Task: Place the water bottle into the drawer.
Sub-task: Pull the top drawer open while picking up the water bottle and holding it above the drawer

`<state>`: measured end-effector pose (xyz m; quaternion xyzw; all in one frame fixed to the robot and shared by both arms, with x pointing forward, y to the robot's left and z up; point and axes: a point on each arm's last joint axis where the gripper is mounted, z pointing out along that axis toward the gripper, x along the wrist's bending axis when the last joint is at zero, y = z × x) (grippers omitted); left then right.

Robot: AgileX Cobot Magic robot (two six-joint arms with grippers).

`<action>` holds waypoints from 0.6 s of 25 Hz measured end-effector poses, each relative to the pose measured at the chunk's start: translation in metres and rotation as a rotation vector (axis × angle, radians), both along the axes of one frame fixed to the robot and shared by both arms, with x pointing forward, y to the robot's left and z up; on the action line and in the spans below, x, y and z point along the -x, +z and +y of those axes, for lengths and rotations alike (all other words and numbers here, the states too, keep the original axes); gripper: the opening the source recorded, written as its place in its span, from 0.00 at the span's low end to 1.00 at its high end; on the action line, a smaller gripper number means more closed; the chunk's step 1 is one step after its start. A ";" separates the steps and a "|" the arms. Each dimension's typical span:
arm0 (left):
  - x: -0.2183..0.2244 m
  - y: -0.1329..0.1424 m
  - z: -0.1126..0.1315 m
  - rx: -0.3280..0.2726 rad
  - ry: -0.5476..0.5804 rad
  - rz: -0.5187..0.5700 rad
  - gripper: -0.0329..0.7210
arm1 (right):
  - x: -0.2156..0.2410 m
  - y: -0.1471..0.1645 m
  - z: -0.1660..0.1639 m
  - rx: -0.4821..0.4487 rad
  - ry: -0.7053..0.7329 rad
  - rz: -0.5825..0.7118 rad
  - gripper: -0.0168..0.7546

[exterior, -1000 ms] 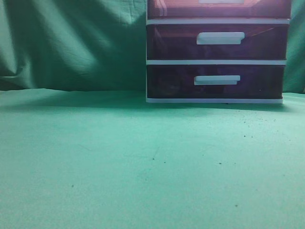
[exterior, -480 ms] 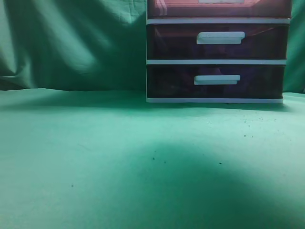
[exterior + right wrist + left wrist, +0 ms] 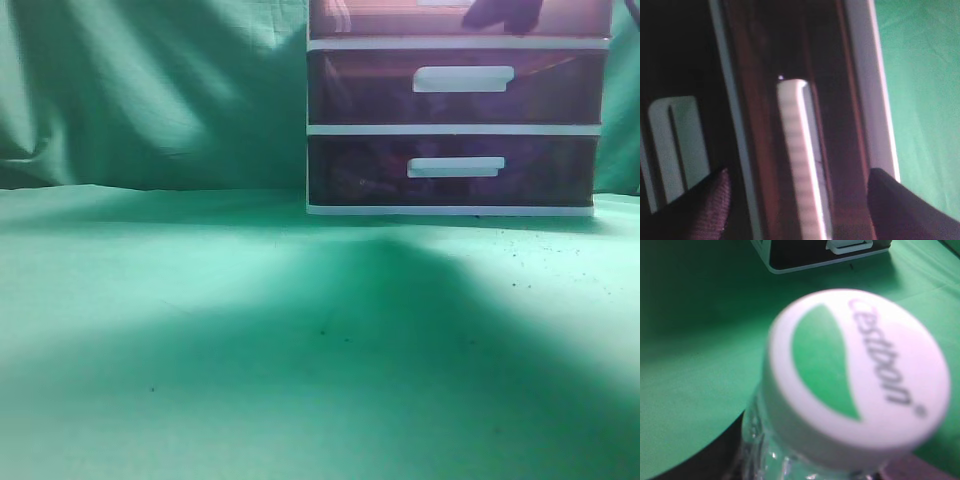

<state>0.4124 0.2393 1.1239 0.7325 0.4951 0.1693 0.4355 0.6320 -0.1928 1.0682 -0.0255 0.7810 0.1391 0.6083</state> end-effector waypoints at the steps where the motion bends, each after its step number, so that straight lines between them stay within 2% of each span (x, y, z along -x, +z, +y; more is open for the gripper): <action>1: 0.000 0.000 0.000 0.000 0.001 -0.002 0.42 | -0.003 -0.006 0.001 0.024 0.010 0.006 0.70; 6: -0.001 0.001 0.000 -0.003 0.004 -0.020 0.42 | -0.011 -0.024 0.005 0.078 0.039 -0.013 0.68; 15: -0.001 0.001 0.000 -0.005 0.003 -0.021 0.42 | -0.019 -0.016 -0.001 0.077 0.030 -0.094 0.68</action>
